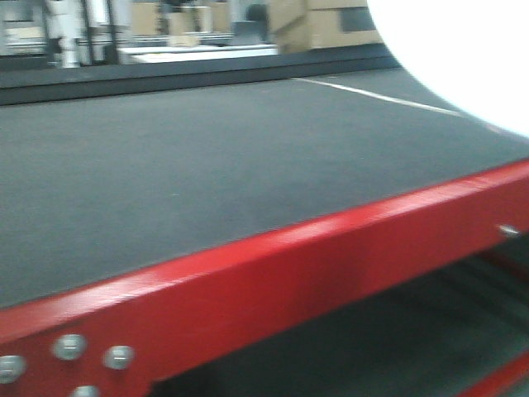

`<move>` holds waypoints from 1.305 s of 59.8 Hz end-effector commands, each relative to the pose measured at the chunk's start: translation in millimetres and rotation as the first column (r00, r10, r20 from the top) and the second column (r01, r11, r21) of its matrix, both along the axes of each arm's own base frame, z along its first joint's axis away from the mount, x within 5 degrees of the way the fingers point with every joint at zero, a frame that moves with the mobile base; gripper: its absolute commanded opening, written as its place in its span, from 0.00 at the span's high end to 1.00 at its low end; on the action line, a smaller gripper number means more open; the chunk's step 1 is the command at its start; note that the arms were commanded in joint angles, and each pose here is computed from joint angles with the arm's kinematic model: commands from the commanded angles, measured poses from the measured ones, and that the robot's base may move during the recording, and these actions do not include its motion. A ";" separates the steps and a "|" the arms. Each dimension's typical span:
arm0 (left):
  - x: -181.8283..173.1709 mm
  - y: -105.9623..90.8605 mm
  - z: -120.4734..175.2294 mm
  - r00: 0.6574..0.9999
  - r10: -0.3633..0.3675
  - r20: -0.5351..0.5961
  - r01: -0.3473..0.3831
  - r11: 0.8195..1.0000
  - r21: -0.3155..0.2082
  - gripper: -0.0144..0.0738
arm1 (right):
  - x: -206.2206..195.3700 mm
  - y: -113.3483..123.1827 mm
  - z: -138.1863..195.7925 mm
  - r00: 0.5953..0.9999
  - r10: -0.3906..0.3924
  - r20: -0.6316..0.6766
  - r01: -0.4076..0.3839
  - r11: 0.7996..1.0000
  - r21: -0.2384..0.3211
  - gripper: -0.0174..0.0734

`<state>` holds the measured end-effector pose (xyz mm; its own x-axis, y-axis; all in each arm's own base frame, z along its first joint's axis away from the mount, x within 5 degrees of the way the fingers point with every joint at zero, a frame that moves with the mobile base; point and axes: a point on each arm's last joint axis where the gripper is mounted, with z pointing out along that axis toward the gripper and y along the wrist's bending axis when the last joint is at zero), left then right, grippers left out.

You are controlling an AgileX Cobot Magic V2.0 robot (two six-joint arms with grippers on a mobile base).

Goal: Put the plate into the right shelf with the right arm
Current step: 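Drive the base to the blue-bin shelf holding the plate in the right gripper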

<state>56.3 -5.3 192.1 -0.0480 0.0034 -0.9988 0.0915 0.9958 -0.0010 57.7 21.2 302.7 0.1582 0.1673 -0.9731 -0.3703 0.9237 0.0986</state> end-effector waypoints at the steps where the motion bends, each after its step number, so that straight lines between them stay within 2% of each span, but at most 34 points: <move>1: -0.1 0.0 5.5 0.996 -0.001 0.084 0.002 1.000 -0.017 0.89 | -0.5 -5.8 15.2 0.996 -0.058 0.064 0.055 0.997 0.045 0.75; 78: -0.1 0.0 5.5 0.996 -0.001 0.084 0.002 1.000 -0.017 0.89 | -0.5 -5.8 15.2 0.996 -0.058 0.064 0.055 0.997 0.045 0.75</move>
<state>56.3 -5.3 192.1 -0.0480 0.0034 -0.9988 0.0915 0.9958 -0.0010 57.7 21.2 302.7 0.1582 0.1673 -0.9731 -0.3703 0.9237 0.0986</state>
